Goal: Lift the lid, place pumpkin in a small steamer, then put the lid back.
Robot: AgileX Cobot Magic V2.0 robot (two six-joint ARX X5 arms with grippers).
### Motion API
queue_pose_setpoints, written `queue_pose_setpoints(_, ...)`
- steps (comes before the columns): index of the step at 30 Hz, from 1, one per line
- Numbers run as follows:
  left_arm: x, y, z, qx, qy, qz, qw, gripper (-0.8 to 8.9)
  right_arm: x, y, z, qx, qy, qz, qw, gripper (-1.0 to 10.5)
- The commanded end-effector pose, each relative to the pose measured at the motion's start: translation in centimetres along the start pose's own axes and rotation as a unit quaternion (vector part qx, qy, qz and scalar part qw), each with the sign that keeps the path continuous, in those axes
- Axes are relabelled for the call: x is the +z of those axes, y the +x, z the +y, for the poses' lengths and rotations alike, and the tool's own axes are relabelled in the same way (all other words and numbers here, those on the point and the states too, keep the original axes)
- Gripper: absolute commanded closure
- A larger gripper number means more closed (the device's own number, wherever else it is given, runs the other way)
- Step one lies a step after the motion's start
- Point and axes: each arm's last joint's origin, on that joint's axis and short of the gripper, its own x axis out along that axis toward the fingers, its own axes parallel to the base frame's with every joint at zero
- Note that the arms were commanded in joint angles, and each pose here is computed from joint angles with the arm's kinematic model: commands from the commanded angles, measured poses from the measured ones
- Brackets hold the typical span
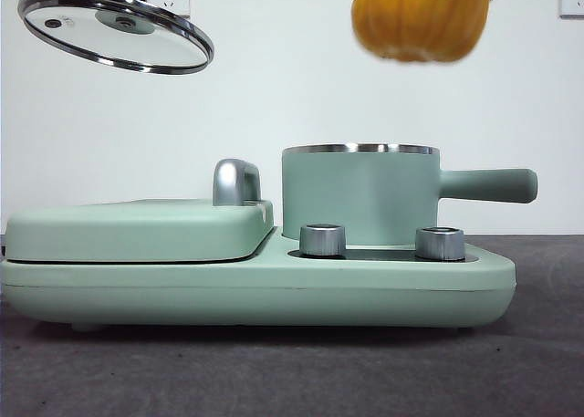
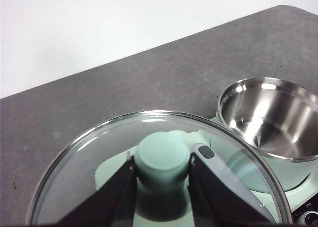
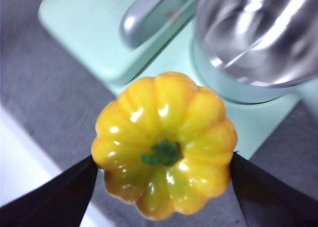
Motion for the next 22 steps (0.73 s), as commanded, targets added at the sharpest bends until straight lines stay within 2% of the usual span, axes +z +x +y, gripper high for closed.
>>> queue_pose_setpoints(1, 0.9, -0.3, 0.0, 0.003, 0.002, -0.027, 1.000, 7.99, 1.9, -0.5, -0.9, -0.016, 0.028, -0.006, 0.999, 5.9)
queue_pose_setpoints(5, 0.9, -0.3, 0.0, 0.003, 0.002, -0.027, 1.000, 7.99, 4.1, 0.0, -2.7, -0.038, 0.045, 0.018, 0.998, 5.9)
queue_pose_setpoints(11, 0.9, -0.3, 0.0, 0.003, 0.002, -0.027, 1.000, 7.99, 7.6, 2.4, -5.2, -0.058, 0.036, 0.046, 0.997, 5.9)
queue_pose_setpoints(22, 0.9, -0.3, 0.0, 0.003, 0.001, -0.028, 1.000, 7.99, 11.2, 8.9, -7.4, -0.061, 0.021, 0.076, 0.995, 5.9)
